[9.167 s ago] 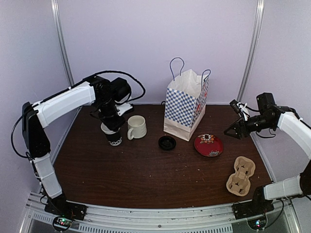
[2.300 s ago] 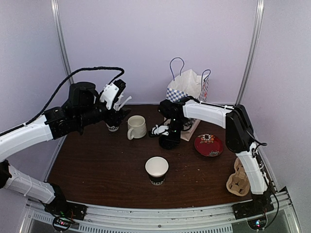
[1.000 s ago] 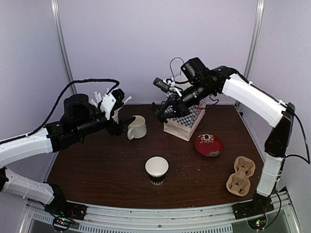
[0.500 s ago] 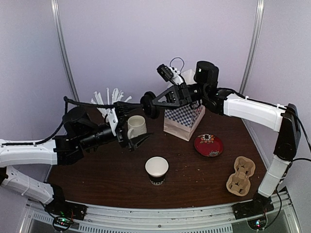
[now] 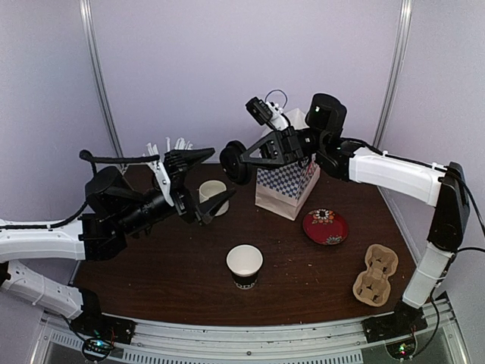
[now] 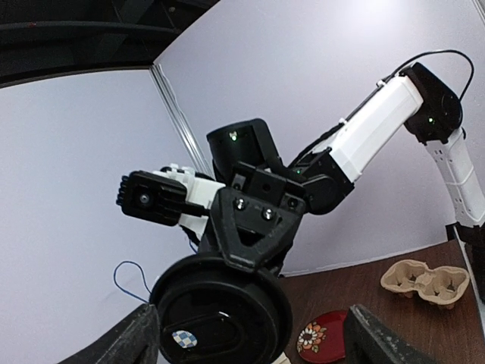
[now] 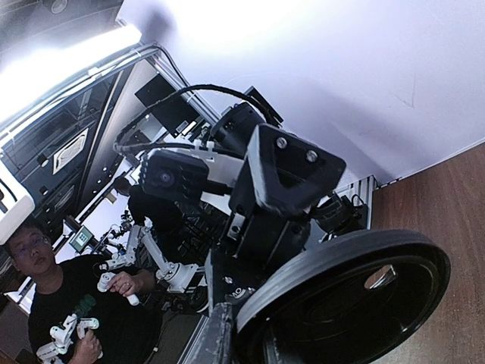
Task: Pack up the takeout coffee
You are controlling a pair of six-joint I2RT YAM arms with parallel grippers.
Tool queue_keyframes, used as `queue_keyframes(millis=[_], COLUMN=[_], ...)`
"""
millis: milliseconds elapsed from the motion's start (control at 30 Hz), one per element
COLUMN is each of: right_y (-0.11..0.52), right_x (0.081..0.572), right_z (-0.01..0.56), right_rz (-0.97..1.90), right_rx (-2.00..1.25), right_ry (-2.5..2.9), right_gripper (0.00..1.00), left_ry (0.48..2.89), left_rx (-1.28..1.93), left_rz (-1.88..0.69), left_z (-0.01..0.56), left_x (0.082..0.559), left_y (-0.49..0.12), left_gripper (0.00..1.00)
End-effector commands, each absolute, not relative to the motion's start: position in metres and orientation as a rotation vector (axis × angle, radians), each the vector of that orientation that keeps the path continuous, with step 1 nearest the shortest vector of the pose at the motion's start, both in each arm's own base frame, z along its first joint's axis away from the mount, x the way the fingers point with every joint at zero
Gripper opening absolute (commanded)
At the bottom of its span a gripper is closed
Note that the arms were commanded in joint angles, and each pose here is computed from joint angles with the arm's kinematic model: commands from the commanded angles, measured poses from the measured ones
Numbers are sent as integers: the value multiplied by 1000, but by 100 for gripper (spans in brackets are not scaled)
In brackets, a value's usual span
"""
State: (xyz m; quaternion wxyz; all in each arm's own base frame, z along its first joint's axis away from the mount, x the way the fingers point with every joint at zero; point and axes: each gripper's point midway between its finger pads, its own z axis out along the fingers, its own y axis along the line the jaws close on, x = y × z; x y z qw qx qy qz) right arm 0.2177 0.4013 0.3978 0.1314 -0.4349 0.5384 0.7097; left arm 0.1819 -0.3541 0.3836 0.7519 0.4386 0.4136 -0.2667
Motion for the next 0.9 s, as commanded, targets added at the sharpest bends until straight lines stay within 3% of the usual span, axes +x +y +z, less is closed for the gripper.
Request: queue_keyframes(millis=[0, 867], right_y=[390, 385], right_x=[206, 196], right_z=[412, 403], right_rz=[2034, 2011], right_rx=[-1304, -1332], right_ry=[1507, 1530], right_gripper=[12, 14], left_ry=[904, 1035], left_rx=[903, 880], left_rz=[-576, -585], left_z=[398, 392], left_x=[183, 211], left_y=[-346, -369], left_gripper=[90, 96])
